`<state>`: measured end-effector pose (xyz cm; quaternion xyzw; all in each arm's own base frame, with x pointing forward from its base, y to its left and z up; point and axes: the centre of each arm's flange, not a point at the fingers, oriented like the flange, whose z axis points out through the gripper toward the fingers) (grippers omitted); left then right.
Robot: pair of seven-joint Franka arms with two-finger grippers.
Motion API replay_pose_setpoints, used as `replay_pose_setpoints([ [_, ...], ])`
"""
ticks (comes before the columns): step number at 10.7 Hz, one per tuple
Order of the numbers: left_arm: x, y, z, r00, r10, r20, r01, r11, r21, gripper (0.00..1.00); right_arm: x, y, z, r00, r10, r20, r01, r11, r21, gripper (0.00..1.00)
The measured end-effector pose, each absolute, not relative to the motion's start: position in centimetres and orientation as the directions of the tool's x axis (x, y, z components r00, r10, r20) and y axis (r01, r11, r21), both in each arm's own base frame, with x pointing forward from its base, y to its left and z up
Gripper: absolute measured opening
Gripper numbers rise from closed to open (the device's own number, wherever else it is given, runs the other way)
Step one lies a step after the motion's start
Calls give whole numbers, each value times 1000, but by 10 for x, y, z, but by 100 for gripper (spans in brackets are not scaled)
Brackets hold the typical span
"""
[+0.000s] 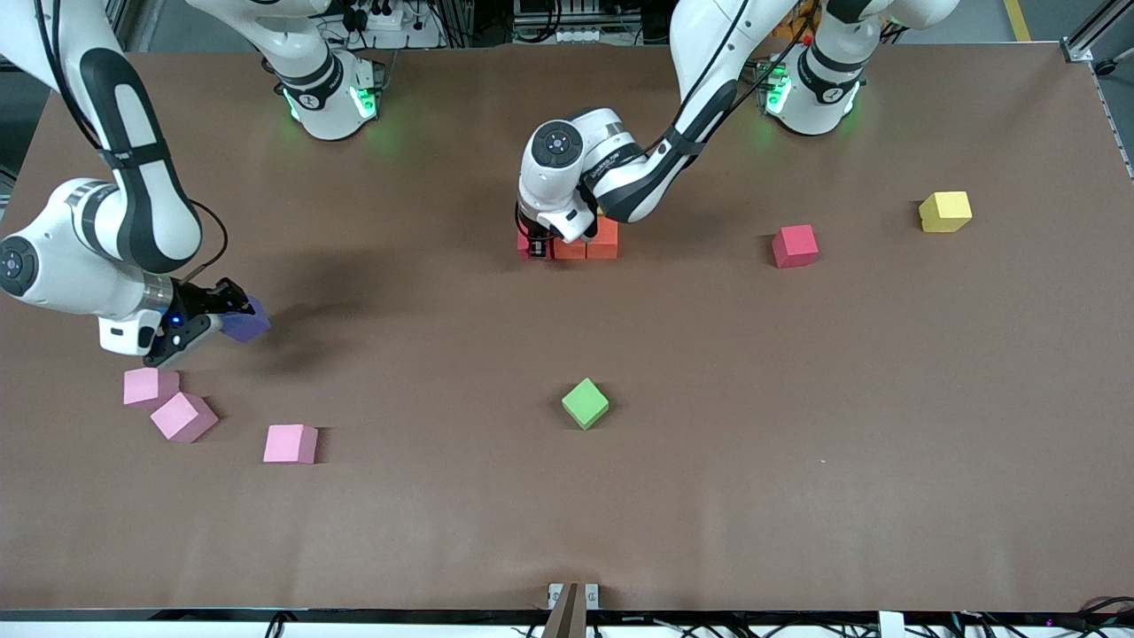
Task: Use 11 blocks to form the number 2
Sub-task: 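Lower the pink cube below the orange cubes while the right gripper grasps purple, then carry the purple cube toward the cluster while the left gripper releases pink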
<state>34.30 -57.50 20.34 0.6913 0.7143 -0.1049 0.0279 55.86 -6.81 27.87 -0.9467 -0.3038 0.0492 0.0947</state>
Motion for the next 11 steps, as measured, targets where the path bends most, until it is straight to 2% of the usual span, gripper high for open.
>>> replay_pose_setpoints([
  [5,343,-574,203,-43,982,-185,994,22,-111,56,576,68,303,871,489,-45,476,-864,-166,53],
  [9,343,-574,203,-43,982,-186,994,22,-110,56,571,151,313,945,326,-21,320,-938,-131,52],
  [11,343,-574,203,-43,982,-185,994,22,-110,56,568,170,312,967,252,-18,247,-957,-151,52],
])
